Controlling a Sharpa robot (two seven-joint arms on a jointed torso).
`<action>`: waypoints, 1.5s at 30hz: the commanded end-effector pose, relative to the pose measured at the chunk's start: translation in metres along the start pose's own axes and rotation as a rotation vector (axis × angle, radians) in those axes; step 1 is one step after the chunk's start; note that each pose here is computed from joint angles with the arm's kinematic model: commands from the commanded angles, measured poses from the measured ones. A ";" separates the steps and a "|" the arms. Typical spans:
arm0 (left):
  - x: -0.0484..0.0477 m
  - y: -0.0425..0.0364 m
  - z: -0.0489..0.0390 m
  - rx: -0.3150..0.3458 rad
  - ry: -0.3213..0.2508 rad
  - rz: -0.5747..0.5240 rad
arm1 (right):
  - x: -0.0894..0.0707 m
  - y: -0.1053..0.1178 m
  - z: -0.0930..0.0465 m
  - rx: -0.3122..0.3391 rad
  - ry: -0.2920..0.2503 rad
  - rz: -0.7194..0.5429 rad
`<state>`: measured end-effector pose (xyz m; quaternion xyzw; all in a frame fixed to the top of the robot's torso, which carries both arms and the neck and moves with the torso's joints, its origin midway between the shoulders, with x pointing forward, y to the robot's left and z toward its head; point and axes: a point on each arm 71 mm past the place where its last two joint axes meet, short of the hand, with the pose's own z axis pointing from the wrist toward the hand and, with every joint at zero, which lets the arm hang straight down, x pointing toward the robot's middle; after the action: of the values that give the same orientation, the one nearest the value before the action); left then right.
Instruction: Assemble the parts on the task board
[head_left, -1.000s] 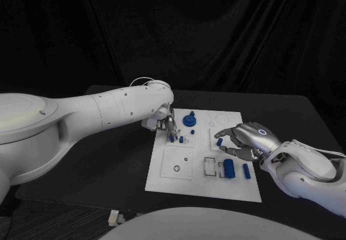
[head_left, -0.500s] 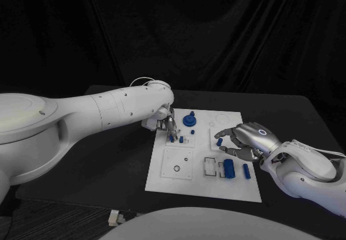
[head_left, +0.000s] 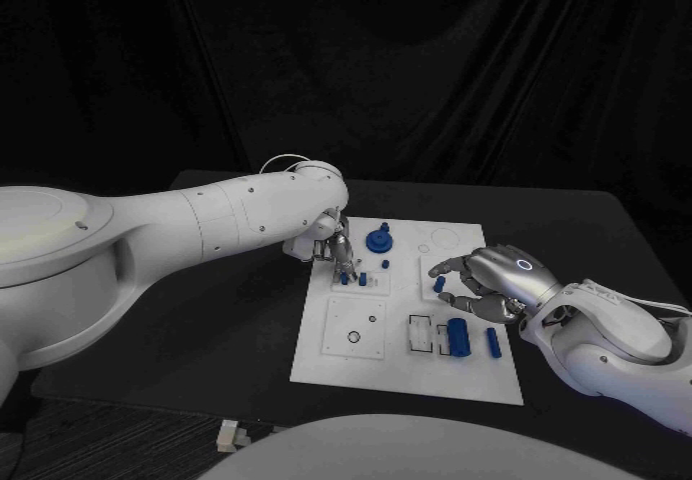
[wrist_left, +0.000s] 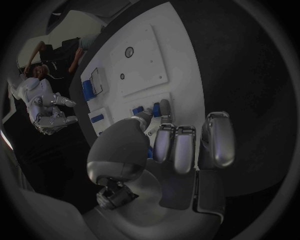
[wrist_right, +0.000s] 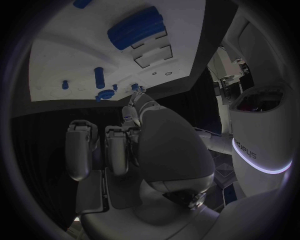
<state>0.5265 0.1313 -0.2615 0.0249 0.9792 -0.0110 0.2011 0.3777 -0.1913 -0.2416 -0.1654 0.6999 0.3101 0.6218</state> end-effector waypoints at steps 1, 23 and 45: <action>0.0038 0.0062 0.0032 -0.067 0.008 0.011 | 0.001 -0.001 0.000 0.017 0.004 -0.001; 0.0066 0.0108 0.0017 -0.059 -0.004 -0.002 | 0.003 -0.002 -0.001 0.021 0.009 0.000; -0.0162 0.0329 -0.0537 0.163 -0.320 -0.183 | 0.003 -0.006 -0.004 0.034 0.008 -0.002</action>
<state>0.5184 0.1705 -0.2138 -0.0300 0.9489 -0.0667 0.3070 0.3775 -0.1964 -0.2447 -0.1622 0.7049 0.3034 0.6203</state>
